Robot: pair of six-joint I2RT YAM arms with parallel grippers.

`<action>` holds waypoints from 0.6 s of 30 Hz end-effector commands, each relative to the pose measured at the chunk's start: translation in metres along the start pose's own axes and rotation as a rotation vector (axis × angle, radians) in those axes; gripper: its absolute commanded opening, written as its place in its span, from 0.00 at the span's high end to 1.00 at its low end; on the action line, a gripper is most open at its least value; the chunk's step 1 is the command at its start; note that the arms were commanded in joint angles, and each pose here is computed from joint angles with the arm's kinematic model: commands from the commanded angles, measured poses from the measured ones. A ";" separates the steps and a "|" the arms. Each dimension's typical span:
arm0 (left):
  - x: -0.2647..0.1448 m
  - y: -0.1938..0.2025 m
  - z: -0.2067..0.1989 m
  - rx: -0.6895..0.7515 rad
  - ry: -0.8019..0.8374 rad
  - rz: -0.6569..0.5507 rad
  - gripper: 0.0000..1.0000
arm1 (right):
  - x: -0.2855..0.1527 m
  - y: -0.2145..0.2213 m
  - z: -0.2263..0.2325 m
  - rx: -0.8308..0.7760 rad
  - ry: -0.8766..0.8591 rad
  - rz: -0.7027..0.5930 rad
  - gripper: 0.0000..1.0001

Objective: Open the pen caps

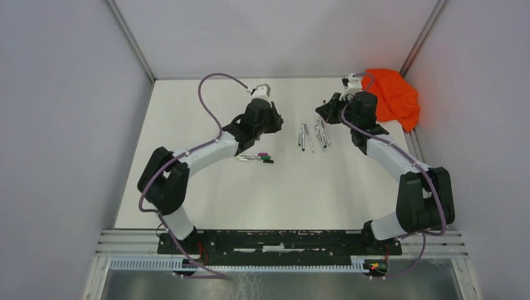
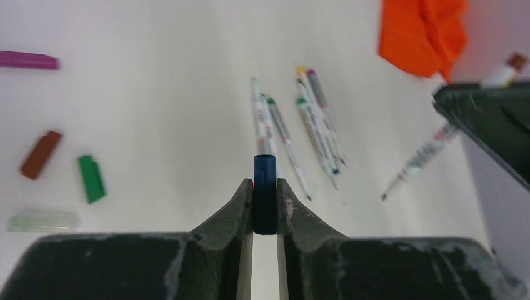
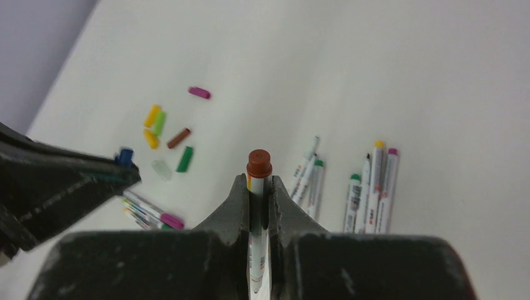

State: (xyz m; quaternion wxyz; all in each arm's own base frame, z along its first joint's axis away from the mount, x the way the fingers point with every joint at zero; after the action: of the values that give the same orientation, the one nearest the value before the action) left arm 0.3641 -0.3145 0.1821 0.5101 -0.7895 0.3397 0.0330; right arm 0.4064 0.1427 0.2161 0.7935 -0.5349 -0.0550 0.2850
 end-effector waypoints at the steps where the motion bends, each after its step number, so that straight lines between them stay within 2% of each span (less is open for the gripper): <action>1: 0.020 0.003 0.084 0.028 -0.430 0.056 0.98 | 0.007 0.041 -0.036 -0.108 0.197 0.207 1.00; 10: 0.047 -0.001 0.149 0.009 -0.593 0.113 0.98 | 0.029 0.072 -0.055 -0.161 0.279 0.347 1.00; 18: 0.052 0.008 0.176 -0.005 -0.642 0.157 0.84 | 0.054 0.088 -0.062 -0.192 0.310 0.429 1.00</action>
State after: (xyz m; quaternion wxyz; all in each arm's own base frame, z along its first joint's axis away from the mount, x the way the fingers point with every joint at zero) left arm 0.4407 -0.2010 0.0659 0.5815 -0.7108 0.2358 0.3180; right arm 0.4277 0.1407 0.0971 0.6752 -0.6248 0.1496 0.3625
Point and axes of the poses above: each gripper's point midway between its finger pads, its own x axis out along the fingers, its own z axis along the line the jaws close on, y = z × x, the point moved 2 cm from there along -x, back along the fingers
